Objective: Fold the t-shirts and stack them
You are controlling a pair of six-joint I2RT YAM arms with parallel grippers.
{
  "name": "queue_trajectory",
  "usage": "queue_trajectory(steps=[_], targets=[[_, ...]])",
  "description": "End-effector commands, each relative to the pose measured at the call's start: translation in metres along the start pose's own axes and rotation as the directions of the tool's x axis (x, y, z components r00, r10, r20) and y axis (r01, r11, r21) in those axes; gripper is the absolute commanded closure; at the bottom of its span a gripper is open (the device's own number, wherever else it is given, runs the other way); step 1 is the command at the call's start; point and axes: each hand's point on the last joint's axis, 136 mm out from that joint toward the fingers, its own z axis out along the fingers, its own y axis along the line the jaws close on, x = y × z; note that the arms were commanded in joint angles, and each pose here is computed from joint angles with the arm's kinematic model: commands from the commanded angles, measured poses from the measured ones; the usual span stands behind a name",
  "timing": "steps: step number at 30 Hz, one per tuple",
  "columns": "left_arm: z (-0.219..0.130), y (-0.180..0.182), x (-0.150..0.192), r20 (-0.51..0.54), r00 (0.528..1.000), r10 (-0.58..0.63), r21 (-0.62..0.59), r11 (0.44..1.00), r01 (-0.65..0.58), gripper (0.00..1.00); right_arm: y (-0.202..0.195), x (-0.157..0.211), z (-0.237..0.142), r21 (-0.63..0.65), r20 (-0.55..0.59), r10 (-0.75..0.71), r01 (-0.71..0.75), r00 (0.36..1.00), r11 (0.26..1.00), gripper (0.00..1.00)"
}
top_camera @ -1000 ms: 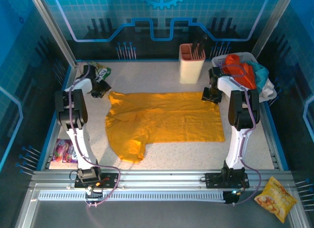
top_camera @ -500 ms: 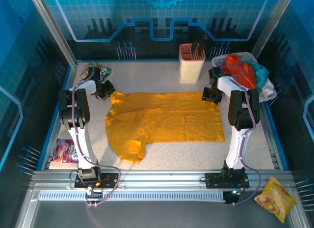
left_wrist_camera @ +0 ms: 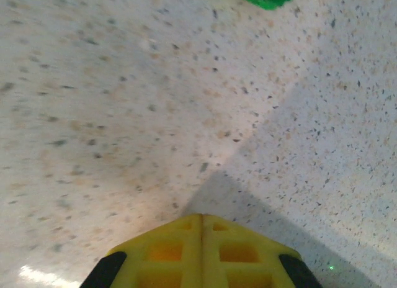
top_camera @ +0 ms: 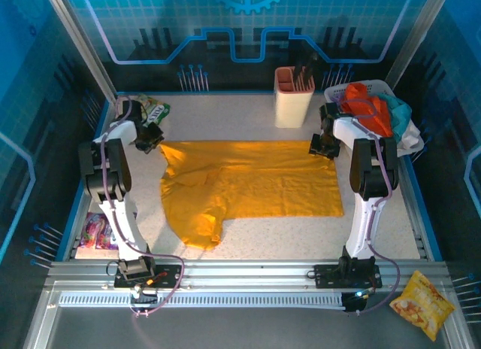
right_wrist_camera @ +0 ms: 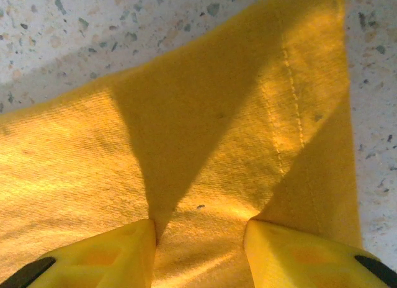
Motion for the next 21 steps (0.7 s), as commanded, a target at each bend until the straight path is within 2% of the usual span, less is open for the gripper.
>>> queue_trajectory(steps=[1, 3, 10, 15, 21], targets=[[-0.023, 0.010, -0.014, 0.053, 0.998, 0.013, -0.058, 0.998, -0.010, 1.00, -0.026, 0.024, 0.017, 0.077, -0.090, 0.028, -0.021, 0.996, 0.997, 0.55], [-0.023, 0.011, -0.016, 0.058, 0.998, 0.010, -0.067, 0.998, -0.006, 0.98, -0.027, 0.023, 0.016, 0.077, -0.088, 0.031, -0.024, 0.996, 0.997, 0.56], [-0.032, 0.016, -0.017, 0.072, 0.997, 0.014, -0.103, 0.995, -0.007, 0.53, -0.024, 0.021, 0.012, 0.064, -0.068, 0.020, -0.016, 0.997, 0.998, 0.56], [-0.048, 0.004, -0.013, 0.081, 0.996, 0.026, -0.068, 0.997, -0.020, 0.51, -0.014, 0.016, 0.003, 0.020, -0.025, 0.010, -0.010, 1.000, 1.000, 0.53], [-0.071, -0.019, 0.013, 0.102, 0.990, 0.094, -0.041, 0.995, -0.090, 0.51, 0.004, 0.007, -0.017, -0.020, 0.025, -0.024, 0.025, 0.999, 1.000, 0.42]])
